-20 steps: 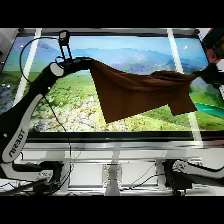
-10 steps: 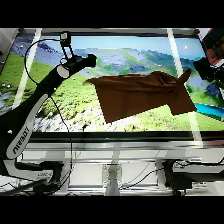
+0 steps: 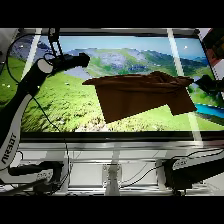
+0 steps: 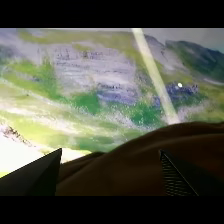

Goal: Fold the clothes and pants, and hang the long-sleeved shirts on hangers.

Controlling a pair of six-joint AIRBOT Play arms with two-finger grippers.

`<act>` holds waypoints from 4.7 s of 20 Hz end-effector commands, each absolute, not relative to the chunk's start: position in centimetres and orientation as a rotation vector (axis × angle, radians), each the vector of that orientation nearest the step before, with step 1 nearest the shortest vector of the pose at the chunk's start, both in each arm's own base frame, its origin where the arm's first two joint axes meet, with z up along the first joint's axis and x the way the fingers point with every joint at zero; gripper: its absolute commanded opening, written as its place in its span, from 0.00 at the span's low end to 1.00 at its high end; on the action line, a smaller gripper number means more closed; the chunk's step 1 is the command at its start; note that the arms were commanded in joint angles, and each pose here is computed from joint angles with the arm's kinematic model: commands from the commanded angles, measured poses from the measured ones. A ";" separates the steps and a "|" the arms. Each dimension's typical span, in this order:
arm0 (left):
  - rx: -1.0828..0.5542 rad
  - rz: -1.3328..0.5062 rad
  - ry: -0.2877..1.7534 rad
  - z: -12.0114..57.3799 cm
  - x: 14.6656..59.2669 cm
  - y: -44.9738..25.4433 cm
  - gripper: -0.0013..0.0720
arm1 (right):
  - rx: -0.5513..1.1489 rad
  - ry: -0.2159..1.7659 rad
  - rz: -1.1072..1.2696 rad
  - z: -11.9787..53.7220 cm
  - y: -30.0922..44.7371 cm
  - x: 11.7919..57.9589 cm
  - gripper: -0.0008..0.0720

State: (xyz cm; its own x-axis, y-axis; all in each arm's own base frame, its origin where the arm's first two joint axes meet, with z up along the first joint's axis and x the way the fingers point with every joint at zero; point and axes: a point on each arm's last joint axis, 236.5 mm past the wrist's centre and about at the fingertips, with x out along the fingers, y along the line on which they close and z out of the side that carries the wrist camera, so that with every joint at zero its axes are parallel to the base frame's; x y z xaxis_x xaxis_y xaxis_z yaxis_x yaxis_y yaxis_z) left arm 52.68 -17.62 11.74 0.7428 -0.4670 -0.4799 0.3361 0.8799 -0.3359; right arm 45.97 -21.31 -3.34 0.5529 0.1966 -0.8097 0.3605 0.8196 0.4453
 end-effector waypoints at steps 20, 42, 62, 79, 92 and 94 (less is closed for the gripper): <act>-0.232 -0.490 0.675 10.8 50.8 -17.7 0.99 | 0.488 1.290 0.087 -13.1 -19.1 49.1 0.55; -0.305 -0.569 1.171 3.8 41.1 -19.2 0.85 | 0.462 1.301 -0.077 -3.4 -24.6 45.6 0.03; -0.585 -0.637 1.422 -11.6 26.1 -37.3 0.50 | 0.512 1.332 0.020 0.7 -21.6 43.5 0.03; -0.487 -0.831 1.205 -6.1 30.0 -41.5 0.04 | 0.456 1.196 0.029 7.8 -20.4 43.6 0.03; -0.406 -0.629 0.097 36.1 42.8 -18.4 0.03 | 0.370 0.644 0.162 28.4 -13.1 43.9 0.03; -0.410 -0.540 -0.076 41.8 40.3 -14.1 0.04 | 0.379 0.530 0.191 33.2 -10.8 42.5 0.03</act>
State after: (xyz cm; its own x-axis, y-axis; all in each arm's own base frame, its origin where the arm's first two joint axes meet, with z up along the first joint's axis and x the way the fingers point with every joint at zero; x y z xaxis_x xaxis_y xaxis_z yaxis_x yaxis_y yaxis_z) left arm 43.16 -21.12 33.19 0.7621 -0.6470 -0.0243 0.5717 0.6900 -0.4438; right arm 43.69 -13.80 27.03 0.7642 0.2454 -0.5965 -0.0055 0.9272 0.3745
